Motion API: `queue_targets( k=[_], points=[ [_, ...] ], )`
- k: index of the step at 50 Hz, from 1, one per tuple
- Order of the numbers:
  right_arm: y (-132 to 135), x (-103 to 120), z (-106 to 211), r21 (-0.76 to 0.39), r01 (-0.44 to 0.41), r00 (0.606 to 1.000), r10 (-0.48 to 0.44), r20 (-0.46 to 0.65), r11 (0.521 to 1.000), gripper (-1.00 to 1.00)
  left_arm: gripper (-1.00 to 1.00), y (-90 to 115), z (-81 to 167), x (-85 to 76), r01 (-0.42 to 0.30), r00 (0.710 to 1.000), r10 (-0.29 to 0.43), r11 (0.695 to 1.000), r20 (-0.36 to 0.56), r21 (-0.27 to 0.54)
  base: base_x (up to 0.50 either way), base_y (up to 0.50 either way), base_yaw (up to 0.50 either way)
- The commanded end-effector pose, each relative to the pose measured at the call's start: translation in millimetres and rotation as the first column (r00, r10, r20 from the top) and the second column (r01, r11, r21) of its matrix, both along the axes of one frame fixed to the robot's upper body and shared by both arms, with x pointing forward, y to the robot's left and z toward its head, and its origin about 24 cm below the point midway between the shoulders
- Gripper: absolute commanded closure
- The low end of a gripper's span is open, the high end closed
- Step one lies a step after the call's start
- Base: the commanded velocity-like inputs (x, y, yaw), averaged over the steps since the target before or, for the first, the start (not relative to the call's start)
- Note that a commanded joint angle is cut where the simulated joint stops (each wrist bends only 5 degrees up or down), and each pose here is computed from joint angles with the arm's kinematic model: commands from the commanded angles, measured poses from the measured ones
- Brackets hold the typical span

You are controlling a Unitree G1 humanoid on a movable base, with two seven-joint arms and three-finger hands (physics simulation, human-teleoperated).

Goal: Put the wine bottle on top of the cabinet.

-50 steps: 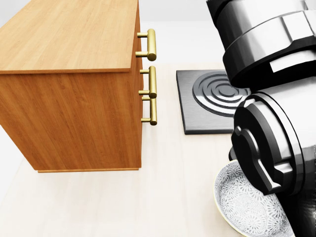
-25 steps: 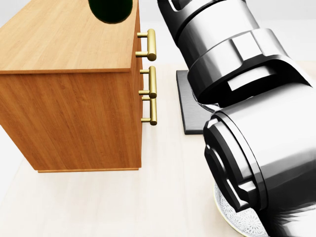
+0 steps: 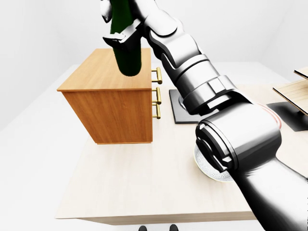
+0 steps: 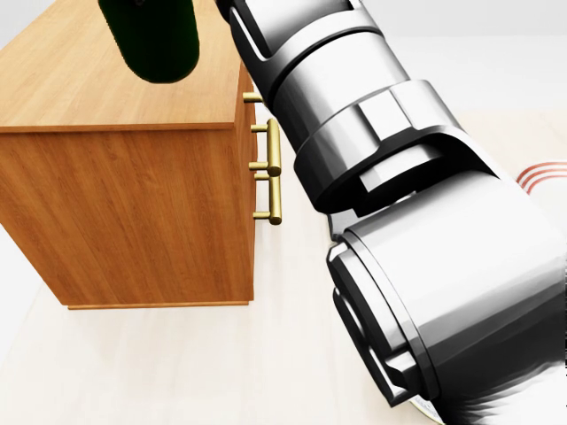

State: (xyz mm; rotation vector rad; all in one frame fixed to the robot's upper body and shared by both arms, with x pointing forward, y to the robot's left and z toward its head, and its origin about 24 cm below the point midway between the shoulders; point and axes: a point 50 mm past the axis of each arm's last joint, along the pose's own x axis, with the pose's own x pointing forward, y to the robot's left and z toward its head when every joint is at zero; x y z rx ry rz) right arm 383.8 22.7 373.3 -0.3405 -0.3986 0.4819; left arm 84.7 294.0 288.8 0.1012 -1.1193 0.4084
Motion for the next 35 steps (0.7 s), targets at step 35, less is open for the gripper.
queue_targets(
  k=[35],
  points=[
    [-7, 11, -24, 0.000, 0.077, 0.996, -0.076, -0.045, 0.997, 0.95, -1.00, -1, -1, 1.1, -0.002, 1.000, 0.002, 1.000, -0.004, 0.004, 0.00, 0.00, 0.00]
  ],
)
